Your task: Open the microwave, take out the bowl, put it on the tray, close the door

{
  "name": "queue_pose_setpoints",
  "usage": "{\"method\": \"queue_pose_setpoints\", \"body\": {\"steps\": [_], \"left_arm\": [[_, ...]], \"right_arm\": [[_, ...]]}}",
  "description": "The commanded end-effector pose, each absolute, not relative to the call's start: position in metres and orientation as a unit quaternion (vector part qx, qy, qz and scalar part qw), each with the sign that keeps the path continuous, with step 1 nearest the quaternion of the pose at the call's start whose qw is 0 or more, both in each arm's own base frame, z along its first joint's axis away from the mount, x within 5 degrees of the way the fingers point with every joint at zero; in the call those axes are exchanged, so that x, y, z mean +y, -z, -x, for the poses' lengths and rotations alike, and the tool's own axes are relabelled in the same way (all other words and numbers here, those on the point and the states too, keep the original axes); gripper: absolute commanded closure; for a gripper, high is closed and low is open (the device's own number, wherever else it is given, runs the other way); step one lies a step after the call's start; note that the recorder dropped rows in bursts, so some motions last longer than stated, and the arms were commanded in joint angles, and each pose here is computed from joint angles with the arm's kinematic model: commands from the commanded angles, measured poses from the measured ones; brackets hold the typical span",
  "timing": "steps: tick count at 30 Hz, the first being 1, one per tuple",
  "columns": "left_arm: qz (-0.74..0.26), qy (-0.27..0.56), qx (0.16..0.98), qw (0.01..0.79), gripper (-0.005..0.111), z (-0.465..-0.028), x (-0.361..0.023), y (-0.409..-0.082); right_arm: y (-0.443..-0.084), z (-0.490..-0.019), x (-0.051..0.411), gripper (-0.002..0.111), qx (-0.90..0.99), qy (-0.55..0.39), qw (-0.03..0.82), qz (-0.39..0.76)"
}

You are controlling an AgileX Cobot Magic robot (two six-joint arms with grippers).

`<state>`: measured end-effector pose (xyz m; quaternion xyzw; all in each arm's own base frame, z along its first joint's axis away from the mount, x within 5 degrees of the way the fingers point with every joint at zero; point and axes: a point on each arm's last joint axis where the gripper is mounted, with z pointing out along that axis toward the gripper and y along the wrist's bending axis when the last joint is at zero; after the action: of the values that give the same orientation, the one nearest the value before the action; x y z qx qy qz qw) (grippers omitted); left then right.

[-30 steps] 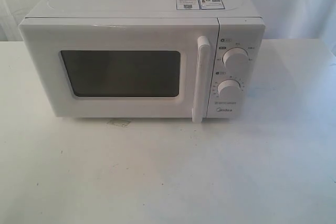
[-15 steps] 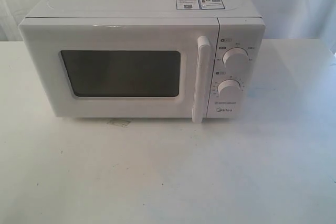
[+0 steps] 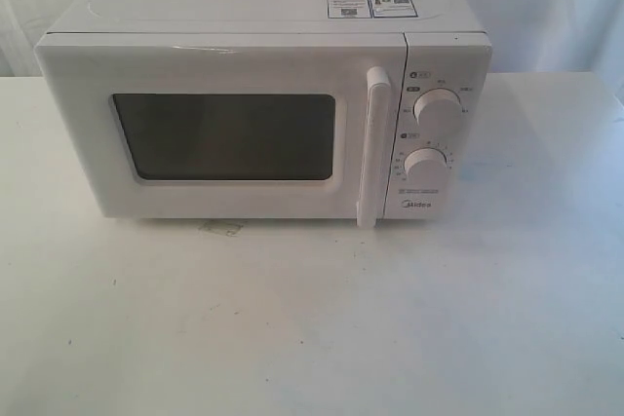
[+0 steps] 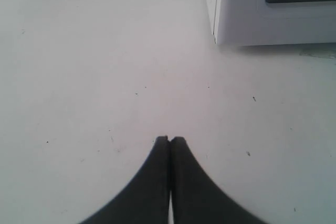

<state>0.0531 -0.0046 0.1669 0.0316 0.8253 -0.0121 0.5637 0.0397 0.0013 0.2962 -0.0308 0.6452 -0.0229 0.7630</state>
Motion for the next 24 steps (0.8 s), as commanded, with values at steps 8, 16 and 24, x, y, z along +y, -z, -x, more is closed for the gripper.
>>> {"method": "queue_pose_setpoints", "body": {"steps": [8, 16, 24], "left_arm": [[-0.027, 0.016, 0.825, 0.564, 0.107, -0.053, -0.005, -0.166], [-0.027, 0.016, 0.825, 0.564, 0.107, -0.053, -0.005, -0.166], [-0.027, 0.016, 0.825, 0.564, 0.107, -0.053, -0.005, -0.166]], "right_arm": [[-0.298, -0.039, 0.001, 0.108, 0.647, 0.011, 0.762, 0.016], [-0.298, -0.045, 0.001, 0.108, 0.653, -0.002, 0.757, 0.005], [-0.293, -0.070, 0.001, 0.108, 0.696, -0.011, 0.718, -0.001]]}}
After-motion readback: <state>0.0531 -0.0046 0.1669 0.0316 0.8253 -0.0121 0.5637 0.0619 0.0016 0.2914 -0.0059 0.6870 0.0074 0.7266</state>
